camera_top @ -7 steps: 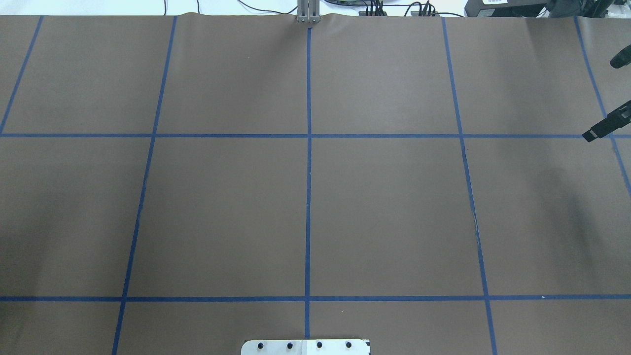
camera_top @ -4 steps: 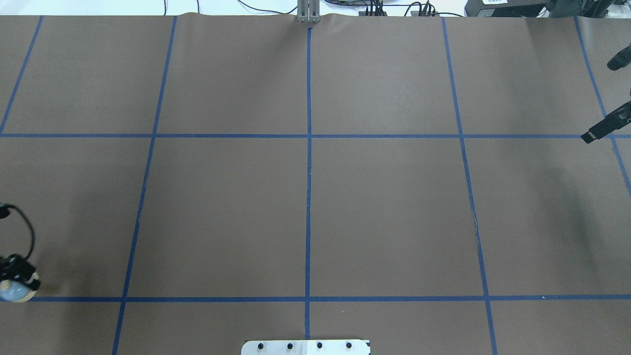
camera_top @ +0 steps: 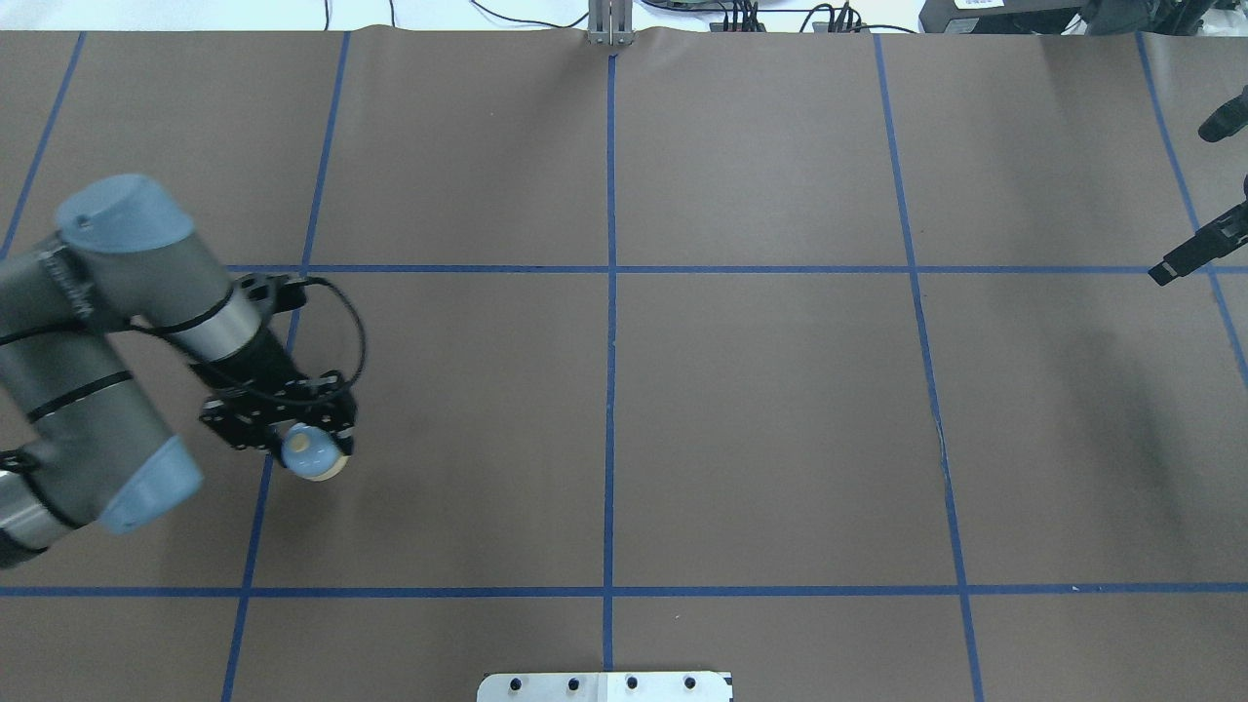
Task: Place and press bell with both arms
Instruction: 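Carry the bell with the left gripper to the table centre and lower it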
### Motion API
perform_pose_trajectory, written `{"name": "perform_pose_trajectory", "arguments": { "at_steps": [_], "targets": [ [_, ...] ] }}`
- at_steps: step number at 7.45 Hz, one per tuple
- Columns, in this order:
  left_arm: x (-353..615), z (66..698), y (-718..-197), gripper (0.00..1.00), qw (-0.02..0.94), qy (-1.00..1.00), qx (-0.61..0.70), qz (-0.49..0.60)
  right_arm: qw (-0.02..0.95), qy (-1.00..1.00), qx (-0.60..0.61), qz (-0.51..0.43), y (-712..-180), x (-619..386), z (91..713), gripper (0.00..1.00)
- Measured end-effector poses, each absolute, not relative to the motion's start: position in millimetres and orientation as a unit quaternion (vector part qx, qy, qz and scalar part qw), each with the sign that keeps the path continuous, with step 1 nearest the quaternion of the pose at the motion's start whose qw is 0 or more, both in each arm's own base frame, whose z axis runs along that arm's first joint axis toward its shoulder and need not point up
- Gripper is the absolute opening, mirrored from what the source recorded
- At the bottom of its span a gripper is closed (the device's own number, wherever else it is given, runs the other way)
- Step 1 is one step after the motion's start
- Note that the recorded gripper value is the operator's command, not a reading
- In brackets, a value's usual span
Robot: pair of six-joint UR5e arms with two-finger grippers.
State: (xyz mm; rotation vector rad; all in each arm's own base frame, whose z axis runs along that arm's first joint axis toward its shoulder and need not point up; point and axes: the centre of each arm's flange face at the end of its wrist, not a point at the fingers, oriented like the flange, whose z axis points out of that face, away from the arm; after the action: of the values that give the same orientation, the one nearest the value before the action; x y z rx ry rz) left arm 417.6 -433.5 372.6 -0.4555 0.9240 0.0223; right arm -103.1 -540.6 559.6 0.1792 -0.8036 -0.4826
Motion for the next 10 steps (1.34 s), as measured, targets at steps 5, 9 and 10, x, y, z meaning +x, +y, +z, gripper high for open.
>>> {"name": "perform_pose_trajectory", "arguments": {
  "at_steps": [5, 9, 10],
  "targets": [
    [628, 161, -503, 0.0, 0.895, 0.38, -0.234, -0.028, 0.888, -0.387, 0.082, -0.232, -541, -104, 564, 1.0],
    [669, 154, -505, 0.0, 0.901, 0.351, -0.25, -0.038, 0.888, -0.387, 0.082, -0.234, -541, -106, 563, 1.0],
    [669, 157, -508, 0.0, 0.902, 0.35, -0.25, -0.038, 0.888, -0.387, 0.082, -0.234, -541, -106, 564, 1.0]
  ]
}}
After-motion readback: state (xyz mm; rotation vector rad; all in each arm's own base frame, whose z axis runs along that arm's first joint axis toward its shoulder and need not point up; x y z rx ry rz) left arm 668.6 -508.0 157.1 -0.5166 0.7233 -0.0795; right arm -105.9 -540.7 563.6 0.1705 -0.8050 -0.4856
